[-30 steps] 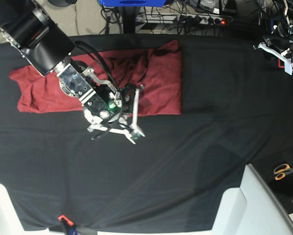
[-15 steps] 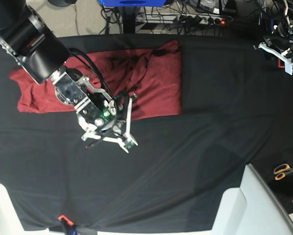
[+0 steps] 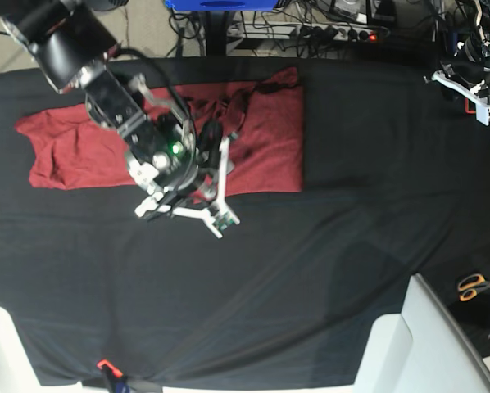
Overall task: Fold the T-shirt properly
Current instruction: 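Raise the right gripper off the folded shirt toward its collar end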
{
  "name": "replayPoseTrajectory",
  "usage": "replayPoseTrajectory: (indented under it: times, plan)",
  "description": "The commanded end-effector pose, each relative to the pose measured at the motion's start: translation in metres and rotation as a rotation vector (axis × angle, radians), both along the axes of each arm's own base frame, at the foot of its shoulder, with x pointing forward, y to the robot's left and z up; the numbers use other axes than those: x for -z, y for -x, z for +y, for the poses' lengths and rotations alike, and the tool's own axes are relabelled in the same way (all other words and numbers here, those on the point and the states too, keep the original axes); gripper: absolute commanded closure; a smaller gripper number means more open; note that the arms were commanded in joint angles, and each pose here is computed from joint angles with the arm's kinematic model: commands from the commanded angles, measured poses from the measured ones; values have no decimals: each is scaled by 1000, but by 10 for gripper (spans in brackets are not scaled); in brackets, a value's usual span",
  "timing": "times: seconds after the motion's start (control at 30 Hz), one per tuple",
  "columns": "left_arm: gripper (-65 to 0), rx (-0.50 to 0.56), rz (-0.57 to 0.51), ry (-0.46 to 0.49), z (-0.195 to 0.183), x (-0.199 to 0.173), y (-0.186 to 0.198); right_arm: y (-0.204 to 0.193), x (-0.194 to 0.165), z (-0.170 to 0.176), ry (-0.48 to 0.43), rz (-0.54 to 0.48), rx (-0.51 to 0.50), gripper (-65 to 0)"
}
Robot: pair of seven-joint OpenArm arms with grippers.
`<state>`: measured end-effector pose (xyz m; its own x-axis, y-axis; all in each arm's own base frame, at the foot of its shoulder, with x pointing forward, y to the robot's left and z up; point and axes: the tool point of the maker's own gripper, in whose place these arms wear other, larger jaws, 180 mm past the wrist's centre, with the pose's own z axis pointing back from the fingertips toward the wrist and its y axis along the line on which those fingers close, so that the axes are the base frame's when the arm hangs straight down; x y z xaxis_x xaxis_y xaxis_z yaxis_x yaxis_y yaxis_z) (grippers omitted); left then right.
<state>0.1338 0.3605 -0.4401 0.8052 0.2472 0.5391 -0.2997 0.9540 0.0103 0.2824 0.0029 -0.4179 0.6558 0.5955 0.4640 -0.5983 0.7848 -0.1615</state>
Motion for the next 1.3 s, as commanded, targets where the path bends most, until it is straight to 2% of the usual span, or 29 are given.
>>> replayPoseTrajectory:
  times: [0.0, 0.47, 0.6, 0.97, 1.13, 1.27]
  plan:
    - [0, 9, -41, -26, 8, -12, -12, 1, -7, 3, -18, -18, 0, -285]
    - [0, 8, -55, -26, 9, -14, -19, 76, 20, 40, -105, 145, -16, -285]
    - [0, 8, -55, -26, 9, -14, -19, 95, 25, 52, -107, 170, -65, -285]
    - [0, 9, -49, -26, 9, -13, -17, 89, 23, 51, -118, 146, -56, -290]
    - [0, 9, -46, -26, 9, -12, -15, 87, 26, 26, -125, 171, 59, -294]
    - [0, 0, -41, -19, 10, -9, -15, 87, 26, 24, -128, 170, 64, -330]
